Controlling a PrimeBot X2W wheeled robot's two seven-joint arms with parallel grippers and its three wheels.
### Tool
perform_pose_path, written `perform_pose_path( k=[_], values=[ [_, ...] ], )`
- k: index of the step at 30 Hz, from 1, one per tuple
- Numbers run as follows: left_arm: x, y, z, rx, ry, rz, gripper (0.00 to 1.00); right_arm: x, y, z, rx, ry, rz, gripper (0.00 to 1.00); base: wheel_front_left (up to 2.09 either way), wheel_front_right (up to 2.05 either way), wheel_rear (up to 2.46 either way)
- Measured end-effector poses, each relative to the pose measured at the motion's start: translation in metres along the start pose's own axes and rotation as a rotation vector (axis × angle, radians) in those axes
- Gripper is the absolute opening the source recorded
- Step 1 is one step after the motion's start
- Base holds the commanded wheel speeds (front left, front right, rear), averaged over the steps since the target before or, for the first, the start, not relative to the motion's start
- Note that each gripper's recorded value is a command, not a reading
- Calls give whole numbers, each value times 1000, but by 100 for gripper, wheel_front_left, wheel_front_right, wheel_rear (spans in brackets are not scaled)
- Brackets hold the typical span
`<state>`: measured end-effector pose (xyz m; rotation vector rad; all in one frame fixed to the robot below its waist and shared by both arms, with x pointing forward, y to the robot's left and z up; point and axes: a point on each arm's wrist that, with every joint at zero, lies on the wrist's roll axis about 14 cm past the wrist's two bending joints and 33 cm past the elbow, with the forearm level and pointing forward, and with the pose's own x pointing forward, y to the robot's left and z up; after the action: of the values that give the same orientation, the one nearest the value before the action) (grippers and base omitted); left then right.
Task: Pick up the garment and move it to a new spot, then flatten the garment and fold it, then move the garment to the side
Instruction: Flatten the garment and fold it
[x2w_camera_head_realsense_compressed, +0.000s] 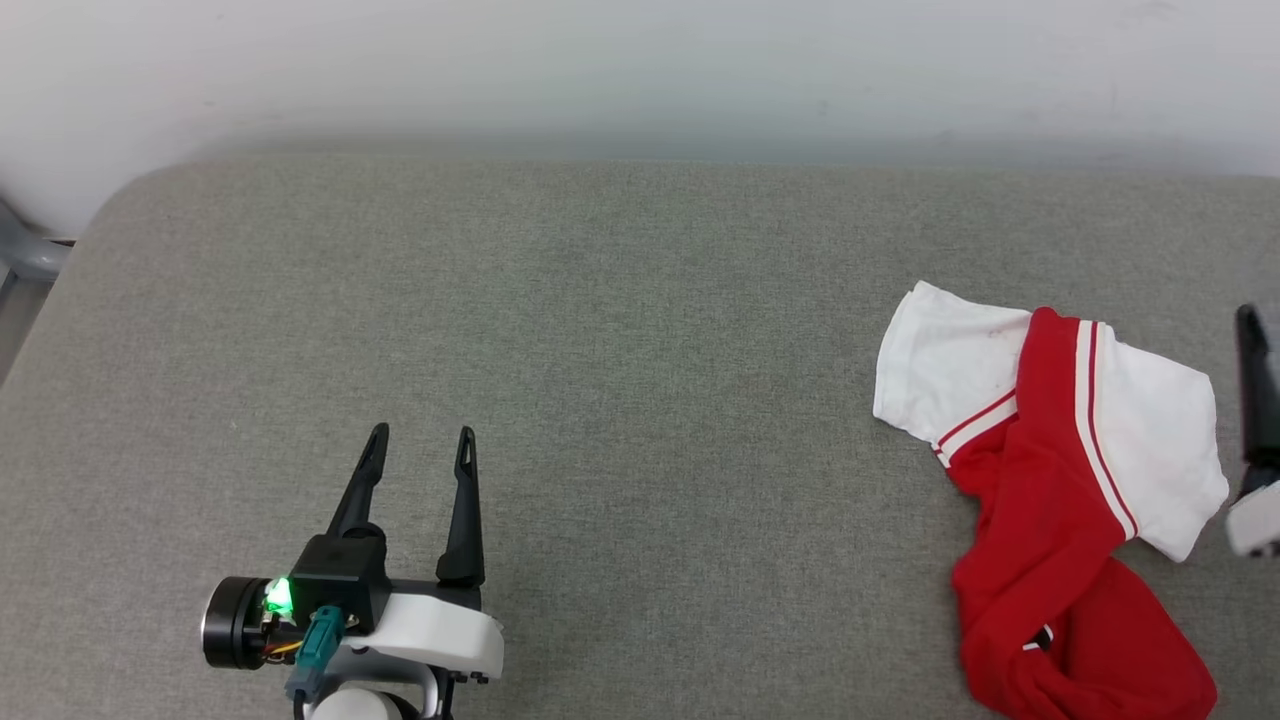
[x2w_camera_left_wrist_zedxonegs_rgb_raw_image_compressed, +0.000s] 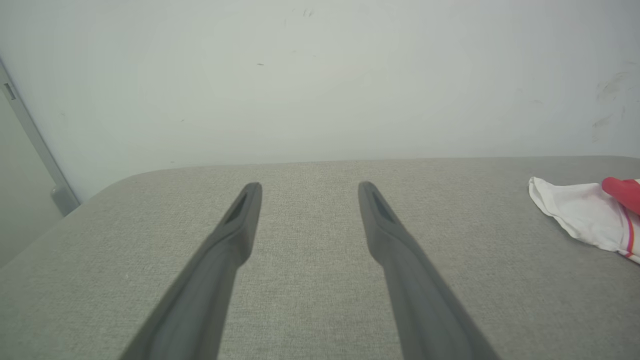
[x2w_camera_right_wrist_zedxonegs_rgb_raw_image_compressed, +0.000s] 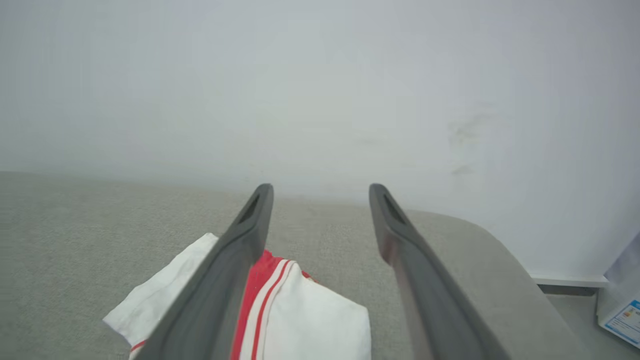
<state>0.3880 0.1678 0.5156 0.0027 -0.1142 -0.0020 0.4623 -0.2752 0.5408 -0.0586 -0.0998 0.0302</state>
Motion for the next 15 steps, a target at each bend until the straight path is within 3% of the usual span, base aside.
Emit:
perform_pose_path(
  k=[7,15],
  values=[
    [-2,2,3,6,-9,2,100,-6,43,43,-47,-157,70,100,0,0,0],
    [-4,6,1,3,0,15,100,31,104,78,-116,-151,270,100,0,0,0]
  ],
)
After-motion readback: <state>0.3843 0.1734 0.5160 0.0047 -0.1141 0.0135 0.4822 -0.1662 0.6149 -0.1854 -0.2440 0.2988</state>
